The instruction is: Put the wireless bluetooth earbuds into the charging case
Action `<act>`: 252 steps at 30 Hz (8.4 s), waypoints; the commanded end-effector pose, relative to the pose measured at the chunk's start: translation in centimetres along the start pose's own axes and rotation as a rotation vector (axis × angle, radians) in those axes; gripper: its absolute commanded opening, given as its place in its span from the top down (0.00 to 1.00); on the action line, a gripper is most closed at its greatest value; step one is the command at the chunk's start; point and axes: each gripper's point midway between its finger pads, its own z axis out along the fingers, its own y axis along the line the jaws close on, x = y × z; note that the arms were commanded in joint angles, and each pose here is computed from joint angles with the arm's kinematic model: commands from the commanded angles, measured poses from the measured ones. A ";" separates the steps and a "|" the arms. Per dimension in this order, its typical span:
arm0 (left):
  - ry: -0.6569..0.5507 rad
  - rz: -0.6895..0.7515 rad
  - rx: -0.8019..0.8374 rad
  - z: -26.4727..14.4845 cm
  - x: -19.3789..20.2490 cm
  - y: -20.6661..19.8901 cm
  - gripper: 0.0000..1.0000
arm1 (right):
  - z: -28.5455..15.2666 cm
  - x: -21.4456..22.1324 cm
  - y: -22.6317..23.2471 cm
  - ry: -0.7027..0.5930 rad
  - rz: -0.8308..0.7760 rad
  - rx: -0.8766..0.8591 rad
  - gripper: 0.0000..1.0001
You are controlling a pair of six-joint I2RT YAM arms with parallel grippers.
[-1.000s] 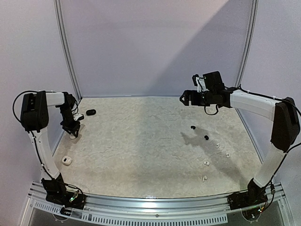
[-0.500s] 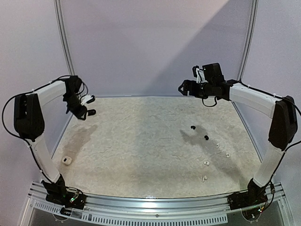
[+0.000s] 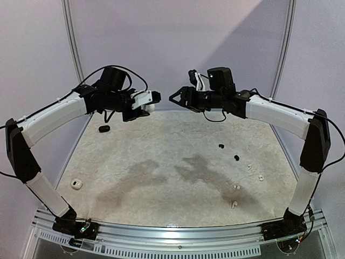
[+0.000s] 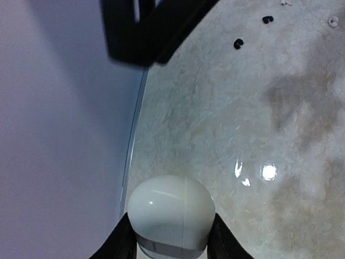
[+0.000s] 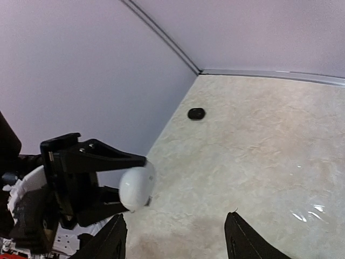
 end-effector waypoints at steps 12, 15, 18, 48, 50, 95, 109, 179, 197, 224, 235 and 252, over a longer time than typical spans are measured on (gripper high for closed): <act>-0.111 0.037 -0.005 1.3 -4.0 -0.7 1.00 | 5.0 2.5 3.9 0.059 0.071 -0.248 0.52; -0.101 0.040 -0.014 1.5 -3.9 -0.6 1.00 | 5.2 2.9 4.3 0.079 0.066 -0.263 0.57; -0.101 0.037 -0.045 1.6 -4.0 0.1 1.00 | 5.6 3.3 4.0 0.101 0.070 -0.247 0.70; -0.054 0.047 -0.175 1.7 -3.3 2.6 1.00 | 6.3 4.8 3.3 0.204 0.097 -0.212 0.71; -0.052 0.049 -0.179 1.7 -3.2 2.7 1.00 | 6.2 4.9 3.5 0.207 0.095 -0.218 0.70; -0.976 -0.690 0.449 -12.6 -13.5 0.2 0.43 | -7.8 -1.5 14.9 -0.363 -0.644 -0.722 1.00; -1.008 -0.670 0.418 -13.0 -15.1 1.1 0.42 | -7.2 -0.5 14.1 -0.291 -0.668 -0.646 1.00; -0.987 -0.774 0.183 -14.0 -13.4 6.0 1.00 | -9.3 -5.3 14.8 -0.607 -0.445 -0.639 0.25; -1.037 -0.803 0.201 -14.5 -15.0 5.2 1.00 | -6.0 -4.2 16.9 -0.592 -0.359 -0.823 0.42; -1.005 -0.782 0.242 -13.4 -15.4 4.3 0.99 | -5.0 -2.7 17.7 -0.488 -0.438 -0.878 1.00; -0.674 -0.450 0.367 -12.2 -7.7 -0.8 0.17 | -4.2 1.3 11.3 -0.127 -0.925 -0.311 1.00; -0.595 -0.123 0.368 -11.7 -7.1 -4.2 0.44 | -1.7 3.7 13.0 -0.075 -1.310 -0.205 1.00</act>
